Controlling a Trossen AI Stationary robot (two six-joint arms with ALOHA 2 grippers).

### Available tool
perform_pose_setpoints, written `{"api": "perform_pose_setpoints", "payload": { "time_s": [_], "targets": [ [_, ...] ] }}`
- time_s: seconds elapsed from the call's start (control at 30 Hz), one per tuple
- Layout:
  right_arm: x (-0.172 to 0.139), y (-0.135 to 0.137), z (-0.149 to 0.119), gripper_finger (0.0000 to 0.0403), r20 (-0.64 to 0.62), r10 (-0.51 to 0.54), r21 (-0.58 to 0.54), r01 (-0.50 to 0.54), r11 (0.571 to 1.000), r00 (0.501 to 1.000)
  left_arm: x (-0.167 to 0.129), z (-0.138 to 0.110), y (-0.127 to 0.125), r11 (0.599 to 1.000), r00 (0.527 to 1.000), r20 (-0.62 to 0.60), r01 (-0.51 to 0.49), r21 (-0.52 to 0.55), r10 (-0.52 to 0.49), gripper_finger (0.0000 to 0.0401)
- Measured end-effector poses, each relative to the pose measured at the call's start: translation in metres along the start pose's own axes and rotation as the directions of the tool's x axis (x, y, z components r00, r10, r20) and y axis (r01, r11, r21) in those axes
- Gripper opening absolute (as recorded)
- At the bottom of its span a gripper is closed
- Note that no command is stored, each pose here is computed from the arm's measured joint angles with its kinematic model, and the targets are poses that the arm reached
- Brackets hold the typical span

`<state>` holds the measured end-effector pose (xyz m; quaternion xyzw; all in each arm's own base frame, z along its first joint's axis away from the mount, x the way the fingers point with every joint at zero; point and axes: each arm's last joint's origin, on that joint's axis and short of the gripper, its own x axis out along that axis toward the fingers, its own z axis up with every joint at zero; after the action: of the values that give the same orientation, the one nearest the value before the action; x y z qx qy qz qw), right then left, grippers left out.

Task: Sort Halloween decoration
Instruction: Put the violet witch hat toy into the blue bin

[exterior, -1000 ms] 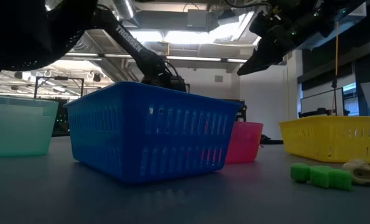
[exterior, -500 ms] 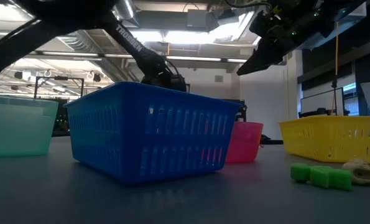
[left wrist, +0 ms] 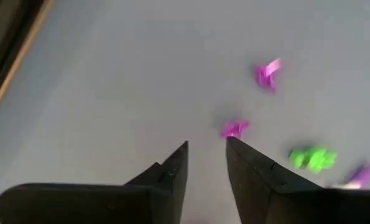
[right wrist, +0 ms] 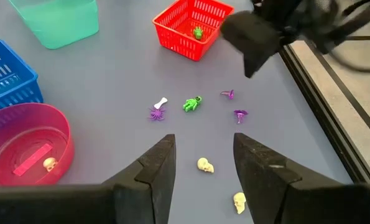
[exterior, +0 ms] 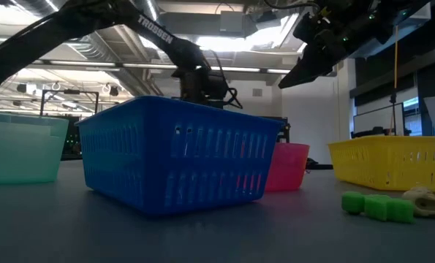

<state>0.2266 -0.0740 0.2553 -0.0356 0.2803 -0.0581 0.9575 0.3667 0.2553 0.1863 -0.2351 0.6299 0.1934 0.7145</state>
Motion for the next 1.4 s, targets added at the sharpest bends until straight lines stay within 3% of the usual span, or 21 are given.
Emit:
{"api": "perform_pose_setpoints", "payload": {
  "time_s": [0.13, 0.27, 0.37, 0.73, 1.4],
  "targets": [
    [0.000, 0.000, 0.000, 0.0159, 0.000, 0.000, 0.000, 0.000, 1.000, 1.000, 0.006, 0.000, -0.016, 0.985, 0.999, 0.012, -0.054, 0.161, 0.052, 0.0094],
    [0.000, 0.000, 0.000, 0.0159, 0.000, 0.000, 0.000, 0.000, 1.000, 1.000, 0.014, -0.004, -0.029, 0.946, 0.998, -0.005, -0.063, 0.318, 0.068, 0.0094],
    [0.000, 0.000, 0.000, 0.0159, 0.000, 0.000, 0.000, 0.000, 1.000, 1.000, 0.018, -0.007, -0.035, 0.921, 0.997, -0.018, -0.061, 0.384, 0.073, 0.0094],
    [0.000, 0.000, 0.000, 0.0159, -0.001, 0.000, 0.000, 0.000, 1.000, 1.000, 0.034, -0.009, -0.036, 0.911, 0.991, 0.019, -0.131, 0.392, 0.134, 0.0094],
    [0.000, 0.000, 0.000, 0.0159, -0.001, 0.000, 0.000, 0.000, 1.000, 1.000, 0.033, -0.005, -0.031, 0.918, 0.993, 0.047, -0.122, 0.378, 0.113, 0.0094]
  ]
}}
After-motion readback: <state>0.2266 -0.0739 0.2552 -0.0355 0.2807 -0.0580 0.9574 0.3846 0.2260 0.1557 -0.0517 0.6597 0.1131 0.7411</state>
